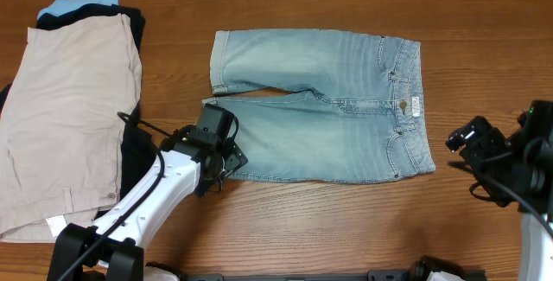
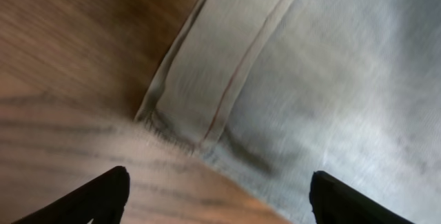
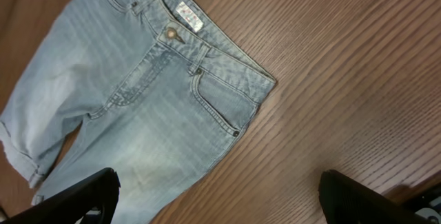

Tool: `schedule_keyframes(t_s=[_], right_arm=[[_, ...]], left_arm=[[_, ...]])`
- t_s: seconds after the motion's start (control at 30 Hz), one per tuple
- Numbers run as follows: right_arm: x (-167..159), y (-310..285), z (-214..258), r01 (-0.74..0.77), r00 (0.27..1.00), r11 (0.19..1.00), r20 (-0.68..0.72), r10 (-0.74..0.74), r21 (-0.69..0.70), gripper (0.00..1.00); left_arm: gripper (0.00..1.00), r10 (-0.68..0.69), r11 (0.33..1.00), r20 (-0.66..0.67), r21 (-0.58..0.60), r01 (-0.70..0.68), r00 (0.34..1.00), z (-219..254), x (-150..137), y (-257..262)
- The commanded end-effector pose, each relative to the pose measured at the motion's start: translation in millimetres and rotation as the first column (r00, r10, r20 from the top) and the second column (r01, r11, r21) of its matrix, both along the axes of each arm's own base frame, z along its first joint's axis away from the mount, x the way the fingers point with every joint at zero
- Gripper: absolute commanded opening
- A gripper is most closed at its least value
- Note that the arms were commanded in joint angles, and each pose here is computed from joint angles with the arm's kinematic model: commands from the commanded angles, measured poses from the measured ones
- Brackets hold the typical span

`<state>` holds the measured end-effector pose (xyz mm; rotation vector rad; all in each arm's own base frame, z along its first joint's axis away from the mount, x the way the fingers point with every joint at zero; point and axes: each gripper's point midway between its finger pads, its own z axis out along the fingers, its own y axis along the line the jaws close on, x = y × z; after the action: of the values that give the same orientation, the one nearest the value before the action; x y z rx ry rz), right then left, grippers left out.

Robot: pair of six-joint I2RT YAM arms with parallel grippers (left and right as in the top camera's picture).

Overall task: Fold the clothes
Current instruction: 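Grasp the bottom edges of both legs with left and right grippers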

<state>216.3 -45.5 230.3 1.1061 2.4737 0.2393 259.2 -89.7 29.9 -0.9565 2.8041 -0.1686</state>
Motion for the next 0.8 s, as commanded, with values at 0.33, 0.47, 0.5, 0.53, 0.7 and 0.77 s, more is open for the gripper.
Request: schedule_keyframes(t_s=[0.33,0.47,0.5,0.53,0.7,0.77], right_arm=[[2.9,3.4,-65.9,0.003,0.99,0.998,-0.141,0.005,0.062,0.88],[0.3,7.2,-85.2,-0.006,0.986,0.997,-0.164,0.018,0.074,0.84],[-0.3,8.7,-91.1,-0.011,0.985,0.997,-0.17,0.024,0.076,0.84],[-0.3,10.6,-97.5,-0.014,0.984,0.997,-0.175,0.028,0.078,0.83],[4.0,23.4,-122.4,-0.035,0.984,0.994,-0.172,0.053,0.105,0.82],[6.4,27.4,-128.3,-0.045,0.984,0.993,-0.168,0.063,0.107,0.82]], left_arm=[[0.75,0.101,0.994,-0.033,0.038,-0.1,0.994,-32.1,0.5,9.0],[0.64,0.101,0.994,-0.033,0.038,-0.1,0.994,-32.4,0.6,9.1],[0.53,0.101,0.994,-0.033,0.038,-0.1,0.994,-32.3,0.7,9.1],[0.45,0.102,0.994,-0.033,0.039,-0.1,0.994,-32.4,0.6,9.3],[0.27,0.101,0.994,-0.033,0.039,-0.099,0.994,-32.4,0.5,9.1],[0.26,0.101,0.994,-0.034,0.039,-0.1,0.994,-32.4,0.4,9.3]])
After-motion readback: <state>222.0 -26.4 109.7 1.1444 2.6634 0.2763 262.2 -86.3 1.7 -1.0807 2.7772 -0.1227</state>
